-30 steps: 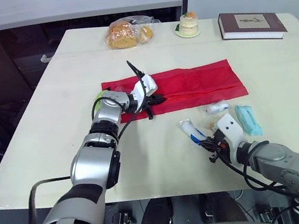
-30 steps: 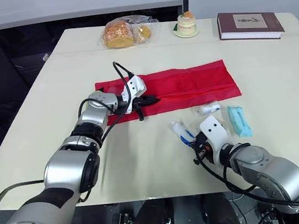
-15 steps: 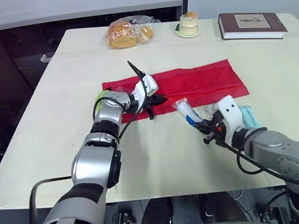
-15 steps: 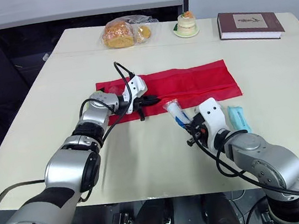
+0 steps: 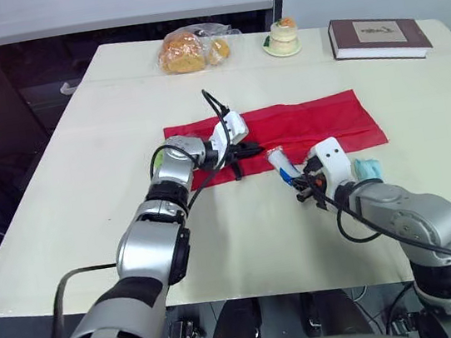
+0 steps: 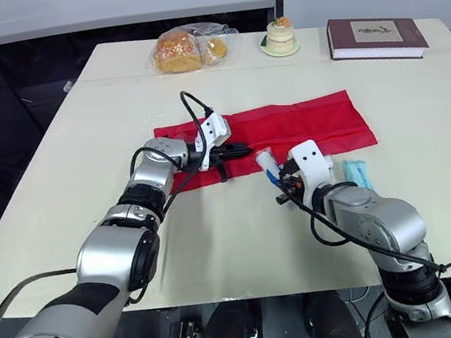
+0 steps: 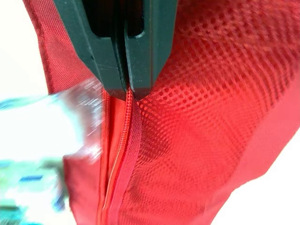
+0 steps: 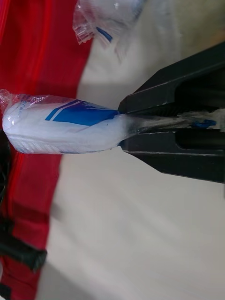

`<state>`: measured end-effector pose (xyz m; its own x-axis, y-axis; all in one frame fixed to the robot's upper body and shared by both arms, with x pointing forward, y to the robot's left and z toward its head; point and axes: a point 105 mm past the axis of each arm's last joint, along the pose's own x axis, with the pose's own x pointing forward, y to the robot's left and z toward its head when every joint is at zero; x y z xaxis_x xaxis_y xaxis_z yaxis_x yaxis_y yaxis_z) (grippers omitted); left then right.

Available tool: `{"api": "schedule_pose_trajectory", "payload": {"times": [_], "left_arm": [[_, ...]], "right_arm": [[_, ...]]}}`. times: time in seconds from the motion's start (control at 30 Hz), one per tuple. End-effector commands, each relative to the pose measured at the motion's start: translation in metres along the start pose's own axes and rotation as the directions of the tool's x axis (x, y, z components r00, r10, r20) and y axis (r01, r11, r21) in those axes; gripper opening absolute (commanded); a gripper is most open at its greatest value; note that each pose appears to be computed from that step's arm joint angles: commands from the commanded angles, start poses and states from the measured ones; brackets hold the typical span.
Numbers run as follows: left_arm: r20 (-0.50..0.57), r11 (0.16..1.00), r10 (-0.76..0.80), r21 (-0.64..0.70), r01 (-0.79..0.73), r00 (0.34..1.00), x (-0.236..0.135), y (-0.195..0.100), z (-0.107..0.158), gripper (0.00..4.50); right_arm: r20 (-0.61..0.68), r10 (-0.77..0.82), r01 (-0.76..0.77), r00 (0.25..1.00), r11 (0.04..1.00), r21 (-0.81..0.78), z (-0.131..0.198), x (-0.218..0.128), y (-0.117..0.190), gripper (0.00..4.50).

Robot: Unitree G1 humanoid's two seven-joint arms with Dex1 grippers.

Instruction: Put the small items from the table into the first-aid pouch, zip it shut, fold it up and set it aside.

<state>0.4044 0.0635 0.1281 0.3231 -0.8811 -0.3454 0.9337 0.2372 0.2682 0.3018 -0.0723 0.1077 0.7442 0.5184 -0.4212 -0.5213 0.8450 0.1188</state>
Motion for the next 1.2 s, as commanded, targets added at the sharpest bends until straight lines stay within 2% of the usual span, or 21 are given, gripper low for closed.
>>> {"api": "schedule_pose_trajectory", "payload": {"times": [0.03,0.33,0.57,0.83,1.07,1.2], "left_arm": [[0.049,0.998,-0.031,0.055,0.028,0.998,0.005,-0.005,0.014,0.00],[0.058,0.994,-0.081,0.076,0.077,0.995,0.010,-0.018,0.016,0.00],[0.056,0.992,-0.102,0.084,0.097,0.993,0.013,-0.025,0.016,0.00],[0.050,0.992,-0.101,0.083,0.097,0.994,0.012,-0.025,0.015,0.00],[0.050,0.992,-0.097,0.082,0.093,0.994,0.012,-0.025,0.016,0.00],[0.036,0.995,-0.069,0.075,0.066,0.997,0.006,-0.017,0.014,0.00]], "right_arm": [[0.051,-0.008,0.008,0.999,1.000,-0.005,0.013,0.006,0.001,0.04],[0.122,-0.021,0.017,0.992,0.999,0.032,0.041,0.034,0.000,0.04],[0.166,-0.028,0.029,0.986,1.000,-0.001,0.064,0.060,-0.002,0.04],[0.154,0.020,-0.009,0.988,0.997,-0.075,0.067,0.077,0.002,0.04],[0.177,0.053,-0.045,0.983,0.998,-0.045,0.070,0.082,0.010,0.04],[0.177,0.046,-0.028,0.983,0.995,-0.099,0.063,0.074,0.003,1.62]]}}
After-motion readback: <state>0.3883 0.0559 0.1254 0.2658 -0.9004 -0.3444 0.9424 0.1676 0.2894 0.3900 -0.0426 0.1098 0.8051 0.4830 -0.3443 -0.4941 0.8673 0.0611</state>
